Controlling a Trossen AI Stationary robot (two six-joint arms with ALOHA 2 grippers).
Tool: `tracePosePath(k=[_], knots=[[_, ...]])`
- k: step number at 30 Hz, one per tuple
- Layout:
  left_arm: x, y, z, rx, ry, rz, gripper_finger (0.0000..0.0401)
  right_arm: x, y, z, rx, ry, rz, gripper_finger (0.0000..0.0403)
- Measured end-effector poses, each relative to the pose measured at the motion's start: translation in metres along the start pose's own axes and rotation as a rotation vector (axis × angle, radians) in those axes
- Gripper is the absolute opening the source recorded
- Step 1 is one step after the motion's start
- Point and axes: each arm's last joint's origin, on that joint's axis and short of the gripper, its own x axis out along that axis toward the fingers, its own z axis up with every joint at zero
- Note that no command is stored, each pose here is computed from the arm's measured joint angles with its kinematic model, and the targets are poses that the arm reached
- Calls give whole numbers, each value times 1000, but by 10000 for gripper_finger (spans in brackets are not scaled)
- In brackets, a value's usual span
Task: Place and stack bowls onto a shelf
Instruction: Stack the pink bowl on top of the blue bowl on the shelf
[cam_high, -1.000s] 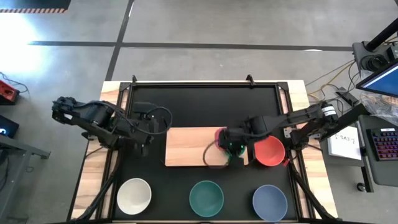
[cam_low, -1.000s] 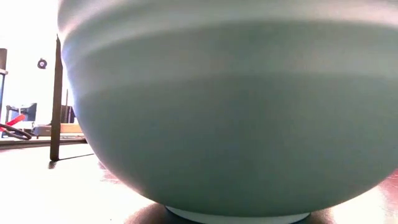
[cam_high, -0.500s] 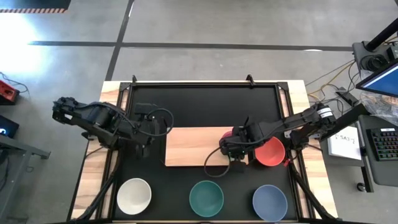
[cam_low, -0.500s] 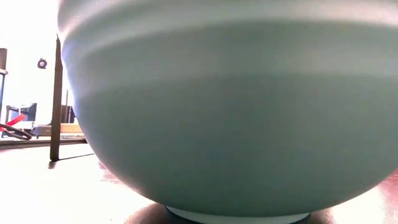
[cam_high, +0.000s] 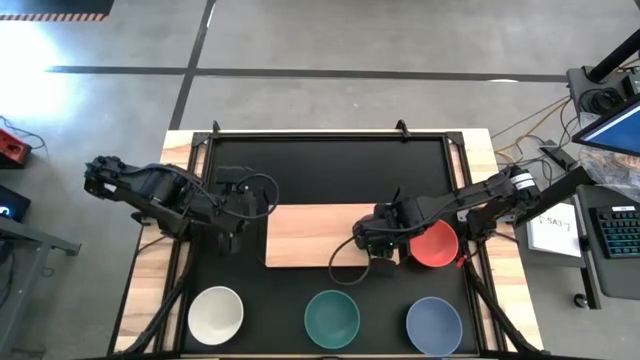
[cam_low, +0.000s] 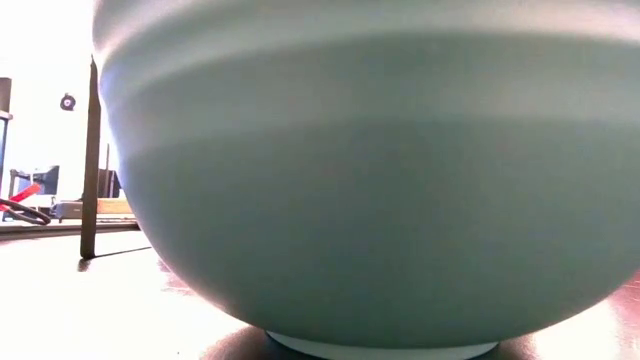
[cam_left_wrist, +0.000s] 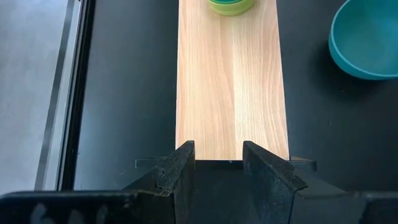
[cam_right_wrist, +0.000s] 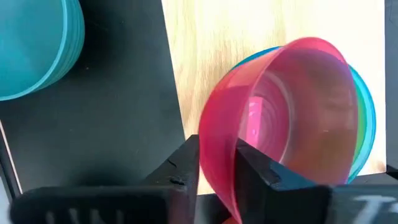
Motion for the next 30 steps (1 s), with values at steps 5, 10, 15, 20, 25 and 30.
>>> tracePosePath(k=[5, 10, 15, 20, 25, 30], knots=[[0, 0, 0, 0, -1, 0, 119, 0, -1, 0, -2, -13, -26, 105], [0, 0, 1, -3, -8, -2, 119, -1, -1, 0, -2, -13, -26, 107], [0, 0, 1, -3, -8, -2, 119, 0, 0, 0, -30, -5, -17, 84], [0, 0, 1, -2, -6, -1, 119, 8, 1, 1, -31, 23, -27, 36], [0, 0, 1, -2, -6, -1, 119, 15, 2, 1, -44, 53, -48, 10], [0, 0, 1, 3, -5, -1, 119, 18, 4, 0, -63, 63, -84, 9]])
